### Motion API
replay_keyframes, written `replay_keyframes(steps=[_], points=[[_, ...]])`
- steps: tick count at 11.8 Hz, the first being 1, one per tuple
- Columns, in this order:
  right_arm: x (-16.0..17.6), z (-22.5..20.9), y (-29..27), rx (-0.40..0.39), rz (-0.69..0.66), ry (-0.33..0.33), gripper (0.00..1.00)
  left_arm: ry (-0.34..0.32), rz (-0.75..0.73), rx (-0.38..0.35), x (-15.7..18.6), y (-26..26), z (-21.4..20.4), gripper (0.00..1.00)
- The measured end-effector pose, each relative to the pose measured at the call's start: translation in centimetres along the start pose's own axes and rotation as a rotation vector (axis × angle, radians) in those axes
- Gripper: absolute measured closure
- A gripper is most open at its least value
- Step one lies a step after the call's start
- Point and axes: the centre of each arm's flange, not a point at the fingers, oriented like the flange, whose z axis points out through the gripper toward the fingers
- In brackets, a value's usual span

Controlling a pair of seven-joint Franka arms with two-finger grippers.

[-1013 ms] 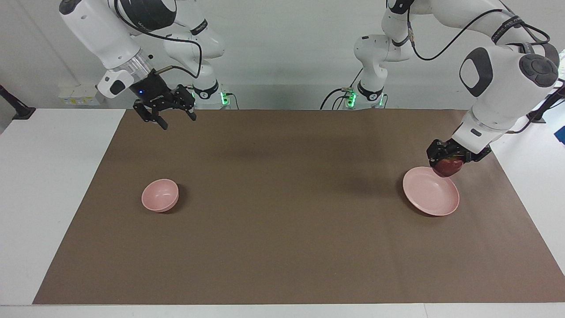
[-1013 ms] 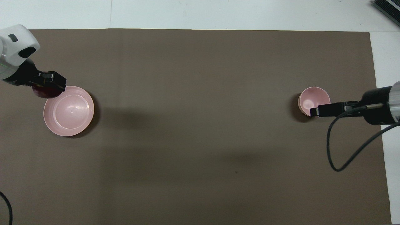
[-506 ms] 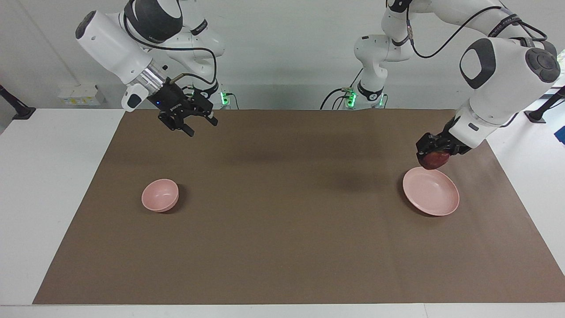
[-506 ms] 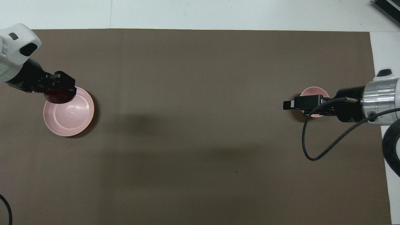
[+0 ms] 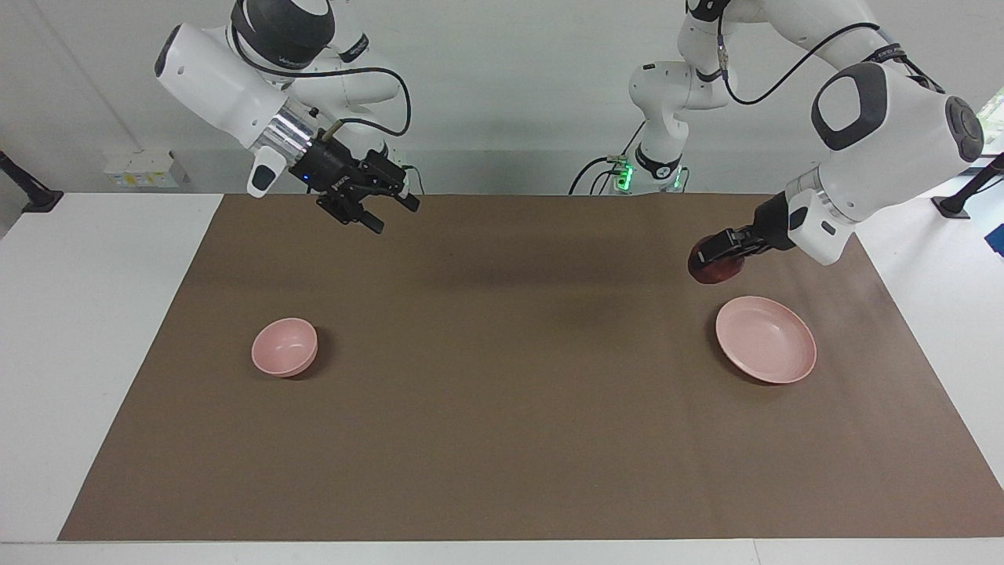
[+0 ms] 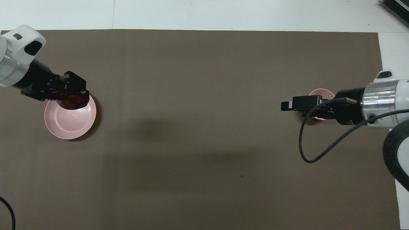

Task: Move apple from plate to bowl
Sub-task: 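Carry the apple with the left gripper while the right gripper approaches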

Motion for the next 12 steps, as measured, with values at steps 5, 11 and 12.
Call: replay_keyframes(steps=[5, 11, 12], points=[[-0.8, 0.6, -2.5, 0.196, 0.225, -0.052, 0.0, -0.151, -0.201, -0.18, -1.4, 3.1, 2.4, 0.25], [-2.6, 2.1, -5.4, 0.277, 0.328, -0.122, 0.0, -0.376, -0.4, -0.298, -4.5, 6.1, 6.4, 0.25], [-2.8, 2.5, -5.9, 0.281, 0.337, -0.126, 0.0, -0.42, -0.418, -0.3, -5.0, 6.7, 7.8, 0.25]])
